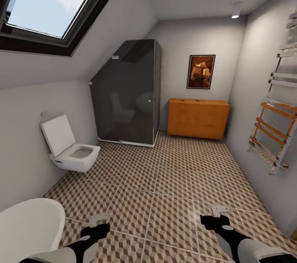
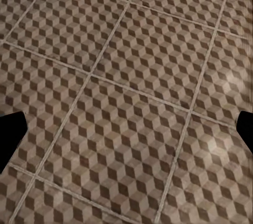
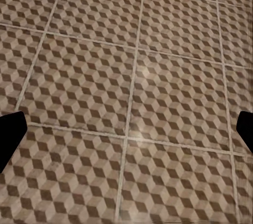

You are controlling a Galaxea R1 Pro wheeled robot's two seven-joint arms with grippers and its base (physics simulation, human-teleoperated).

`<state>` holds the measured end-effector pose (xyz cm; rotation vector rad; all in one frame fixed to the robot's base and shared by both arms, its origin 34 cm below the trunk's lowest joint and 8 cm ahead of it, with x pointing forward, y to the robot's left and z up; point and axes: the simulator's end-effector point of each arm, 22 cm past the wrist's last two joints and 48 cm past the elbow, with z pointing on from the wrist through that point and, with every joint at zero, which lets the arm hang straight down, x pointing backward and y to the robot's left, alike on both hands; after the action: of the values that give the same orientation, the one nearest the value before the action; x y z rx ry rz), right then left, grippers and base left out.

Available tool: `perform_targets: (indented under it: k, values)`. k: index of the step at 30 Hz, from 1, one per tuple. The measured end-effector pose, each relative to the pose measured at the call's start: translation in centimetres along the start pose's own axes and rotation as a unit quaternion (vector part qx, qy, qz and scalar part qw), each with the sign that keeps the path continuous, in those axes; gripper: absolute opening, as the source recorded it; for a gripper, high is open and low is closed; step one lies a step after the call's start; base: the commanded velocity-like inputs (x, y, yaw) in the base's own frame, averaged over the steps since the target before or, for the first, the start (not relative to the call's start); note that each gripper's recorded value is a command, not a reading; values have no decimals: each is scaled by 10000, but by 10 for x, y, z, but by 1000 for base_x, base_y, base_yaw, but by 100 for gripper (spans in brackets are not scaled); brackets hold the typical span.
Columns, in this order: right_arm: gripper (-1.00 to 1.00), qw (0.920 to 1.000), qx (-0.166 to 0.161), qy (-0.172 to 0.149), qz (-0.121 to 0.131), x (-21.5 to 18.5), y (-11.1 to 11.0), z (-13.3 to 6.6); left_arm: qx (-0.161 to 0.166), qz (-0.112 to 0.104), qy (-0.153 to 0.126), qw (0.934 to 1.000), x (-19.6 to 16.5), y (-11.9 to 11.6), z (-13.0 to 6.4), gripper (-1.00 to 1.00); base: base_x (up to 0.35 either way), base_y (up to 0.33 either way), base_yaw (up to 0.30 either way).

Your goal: Take the four mousetraps from the cabinet in the bathroom and place them on the bathroom floor. Make sure all four end up on the same floor surface, and ensure that at least two of them are either under or directly next to the same bathroom sink.

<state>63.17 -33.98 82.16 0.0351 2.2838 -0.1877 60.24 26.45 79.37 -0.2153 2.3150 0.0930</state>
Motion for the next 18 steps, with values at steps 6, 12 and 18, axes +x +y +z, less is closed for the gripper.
perform_targets:
  k: [6,12,18]
  values:
    - [100,10000,0,-2,1,0,0,0,3,-1,-4,10000,0,0,0,100,69,0,-271]
    - [100,10000,0,-2,1,0,0,0,1,10,-1,10000,0,-1,-1,100,277,0,-224]
    - [100,10000,-1,-2,1,0,0,0,-3,19,3,10000,0,-1,-1,100,323,0,-23]
